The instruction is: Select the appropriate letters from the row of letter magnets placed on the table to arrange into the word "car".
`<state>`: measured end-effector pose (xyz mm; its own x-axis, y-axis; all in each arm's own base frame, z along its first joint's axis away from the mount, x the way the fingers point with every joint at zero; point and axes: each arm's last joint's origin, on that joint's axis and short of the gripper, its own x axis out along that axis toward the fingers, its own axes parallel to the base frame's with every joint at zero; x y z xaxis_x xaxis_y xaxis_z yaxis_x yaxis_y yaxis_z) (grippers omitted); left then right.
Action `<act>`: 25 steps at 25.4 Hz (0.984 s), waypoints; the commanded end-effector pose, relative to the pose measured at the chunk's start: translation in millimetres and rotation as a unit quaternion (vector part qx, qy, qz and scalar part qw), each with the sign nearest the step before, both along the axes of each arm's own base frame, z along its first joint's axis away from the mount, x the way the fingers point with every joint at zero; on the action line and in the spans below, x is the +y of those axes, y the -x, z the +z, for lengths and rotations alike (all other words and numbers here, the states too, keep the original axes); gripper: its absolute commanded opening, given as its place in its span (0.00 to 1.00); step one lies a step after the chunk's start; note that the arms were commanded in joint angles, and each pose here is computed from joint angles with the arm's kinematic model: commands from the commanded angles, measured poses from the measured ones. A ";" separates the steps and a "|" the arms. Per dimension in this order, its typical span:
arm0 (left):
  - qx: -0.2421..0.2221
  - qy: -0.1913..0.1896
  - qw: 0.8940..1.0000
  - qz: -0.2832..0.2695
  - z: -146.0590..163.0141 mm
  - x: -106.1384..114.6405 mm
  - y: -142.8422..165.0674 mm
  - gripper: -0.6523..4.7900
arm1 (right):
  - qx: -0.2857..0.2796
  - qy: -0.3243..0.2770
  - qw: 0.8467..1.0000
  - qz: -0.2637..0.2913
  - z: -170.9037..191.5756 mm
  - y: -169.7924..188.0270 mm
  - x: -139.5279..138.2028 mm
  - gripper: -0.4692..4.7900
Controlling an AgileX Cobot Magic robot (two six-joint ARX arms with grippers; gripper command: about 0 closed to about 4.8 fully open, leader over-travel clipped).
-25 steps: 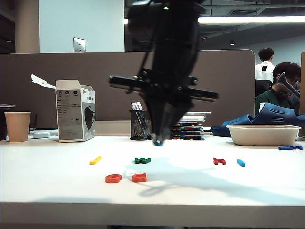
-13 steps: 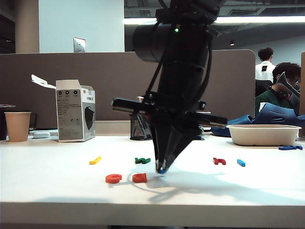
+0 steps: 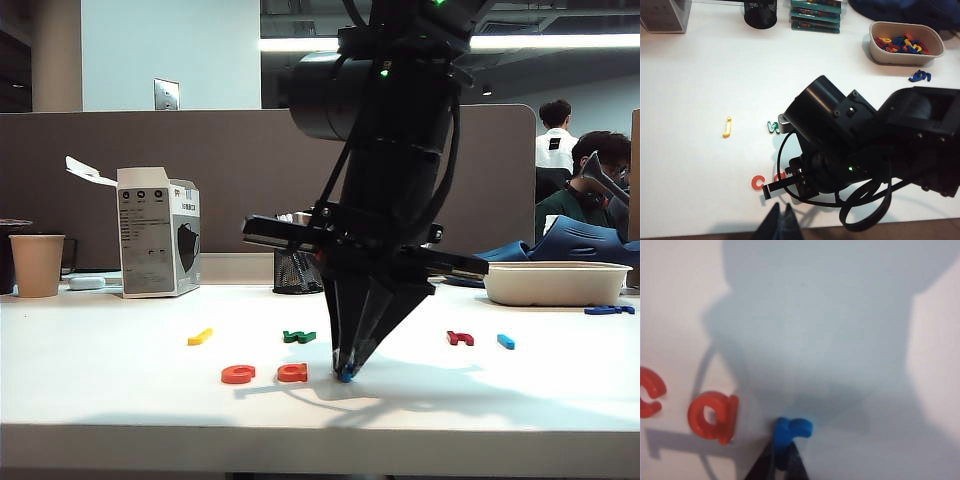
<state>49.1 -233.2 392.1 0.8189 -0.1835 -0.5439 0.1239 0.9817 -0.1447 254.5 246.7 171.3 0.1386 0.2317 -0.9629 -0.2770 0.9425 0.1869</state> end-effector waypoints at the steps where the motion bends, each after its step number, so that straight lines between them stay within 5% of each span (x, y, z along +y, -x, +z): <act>1: -0.002 0.004 1.000 0.001 1.4 0.3 0.0 0.11 | 0.030 0.027 0.999 0.000 -5.7 5.8 -4.6 0.08; 13: -0.002 0.004 1.000 0.001 1.3 0.2 0.0 0.11 | 0.035 0.031 0.999 -0.006 -5.8 6.5 -5.5 0.08; 25: -0.002 0.004 1.000 0.001 1.4 0.3 0.0 0.11 | 0.031 0.026 0.999 -0.007 -4.8 5.5 -4.4 0.22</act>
